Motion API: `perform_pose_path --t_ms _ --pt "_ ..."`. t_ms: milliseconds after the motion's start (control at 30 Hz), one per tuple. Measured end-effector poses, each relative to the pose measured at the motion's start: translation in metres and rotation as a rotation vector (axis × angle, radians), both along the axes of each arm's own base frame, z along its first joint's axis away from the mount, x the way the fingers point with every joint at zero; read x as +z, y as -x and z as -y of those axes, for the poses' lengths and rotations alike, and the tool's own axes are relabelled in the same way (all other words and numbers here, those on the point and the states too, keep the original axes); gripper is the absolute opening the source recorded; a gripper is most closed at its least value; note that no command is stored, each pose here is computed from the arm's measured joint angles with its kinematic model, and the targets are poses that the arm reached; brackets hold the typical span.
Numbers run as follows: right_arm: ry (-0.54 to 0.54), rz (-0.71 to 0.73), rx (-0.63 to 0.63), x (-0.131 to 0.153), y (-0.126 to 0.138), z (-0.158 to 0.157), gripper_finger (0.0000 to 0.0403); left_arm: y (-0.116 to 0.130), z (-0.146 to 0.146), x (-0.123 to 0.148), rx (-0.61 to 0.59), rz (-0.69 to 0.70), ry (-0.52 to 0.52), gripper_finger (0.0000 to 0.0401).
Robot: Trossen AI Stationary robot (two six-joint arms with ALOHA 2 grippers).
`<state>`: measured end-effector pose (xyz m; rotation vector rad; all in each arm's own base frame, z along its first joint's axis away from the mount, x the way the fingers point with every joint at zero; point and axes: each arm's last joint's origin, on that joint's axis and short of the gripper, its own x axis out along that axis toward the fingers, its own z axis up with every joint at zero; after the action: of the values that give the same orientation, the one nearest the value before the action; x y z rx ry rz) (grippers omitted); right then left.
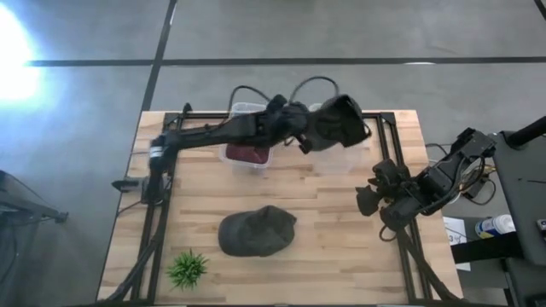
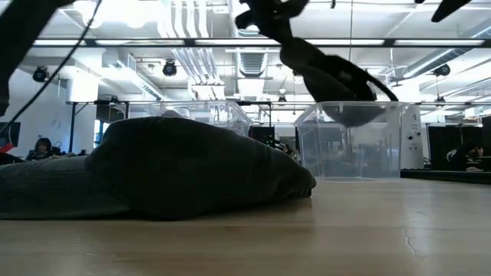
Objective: Pick & Place hat
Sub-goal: Put the black cap into the right transparent bin
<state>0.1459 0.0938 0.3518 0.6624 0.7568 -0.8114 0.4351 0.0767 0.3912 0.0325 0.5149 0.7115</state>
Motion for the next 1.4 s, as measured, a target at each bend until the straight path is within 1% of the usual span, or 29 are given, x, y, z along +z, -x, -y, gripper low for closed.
perform_pose_path --t_ms 67,133,233,300,367,433,500,633,700,800,867,933,1033,1100,1167,1200,1267,1333,1400 --pt "-0.011 -0.011 -0.004 -0.003 0.001 -0.001 0.0247 -0.007 -0.006 -0.003 0.016 -0.085 0.042 0.0014" --pt "-0.027 -0.022 -0.003 -0.005 0.002 -0.004 0.0247 -0.012 -0.013 -0.013 0.023 -0.141 0.074 0.0014" --pt "-0.029 -0.031 -0.007 -0.008 0.004 -0.005 0.0247 -0.011 -0.015 -0.028 -0.020 -0.126 0.109 0.0014" --pt "-0.029 -0.031 -0.009 -0.009 0.005 -0.006 0.0247 -0.009 -0.012 -0.029 -0.115 -0.095 0.164 0.0014" --pt "-0.027 -0.033 -0.014 -0.010 0.006 -0.006 0.0247 -0.009 -0.009 -0.025 -0.191 -0.029 0.187 0.0014" --pt "-0.025 -0.037 -0.018 -0.011 0.006 -0.006 0.0247 -0.008 -0.008 -0.025 -0.198 0.005 0.179 0.0015" --pt "-0.025 -0.037 -0.020 -0.011 0.006 -0.006 0.0247 -0.006 -0.009 -0.030 -0.185 -0.003 0.180 0.0015" --pt "-0.024 -0.037 -0.020 -0.012 0.006 -0.006 0.0247 -0.001 -0.012 -0.047 -0.149 -0.080 0.187 0.0019" --pt "-0.023 -0.038 -0.019 -0.012 0.006 -0.006 0.0247 0.001 -0.009 -0.053 -0.161 -0.137 0.186 0.0029" --pt "-0.021 -0.040 -0.014 -0.012 0.006 -0.006 0.0247 0.000 0.002 -0.056 -0.234 -0.202 0.138 0.0054" --pt "-0.020 -0.041 -0.014 -0.012 0.006 -0.006 0.0247 -0.002 0.010 -0.054 -0.296 -0.240 0.060 0.0073" --pt "-0.019 -0.040 -0.014 -0.012 0.006 -0.006 0.0247 -0.004 0.016 -0.048 -0.325 -0.252 -0.045 0.0090" --pt "-0.020 -0.040 -0.014 -0.012 0.006 -0.006 0.0247 -0.009 0.026 -0.040 -0.362 -0.293 -0.242 0.0105" --pt "-0.020 -0.039 -0.015 -0.012 0.006 -0.006 0.0247 -0.012 0.033 -0.036 -0.391 -0.311 -0.353 0.0105" --pt "-0.021 -0.037 -0.018 -0.012 0.006 -0.006 0.0247 -0.015 0.039 -0.032 -0.427 -0.312 -0.422 0.0099" --pt "-0.021 -0.037 -0.018 -0.013 0.006 -0.006 0.0247 -0.016 0.040 -0.031 -0.432 -0.302 -0.437 0.0095" --pt "-0.021 -0.038 -0.019 -0.014 0.006 -0.006 0.0247 -0.016 0.041 -0.031 -0.425 -0.292 -0.423 0.0086" --pt "-0.030 -0.032 -0.019 -0.016 0.004 -0.008 0.0247 -0.009 0.040 -0.031 -0.414 -0.318 -0.372 0.0081" --pt "-0.055 -0.028 0.003 -0.020 0.002 -0.011 0.0247 0.003 0.042 -0.030 -0.430 -0.362 -0.294 0.0079"
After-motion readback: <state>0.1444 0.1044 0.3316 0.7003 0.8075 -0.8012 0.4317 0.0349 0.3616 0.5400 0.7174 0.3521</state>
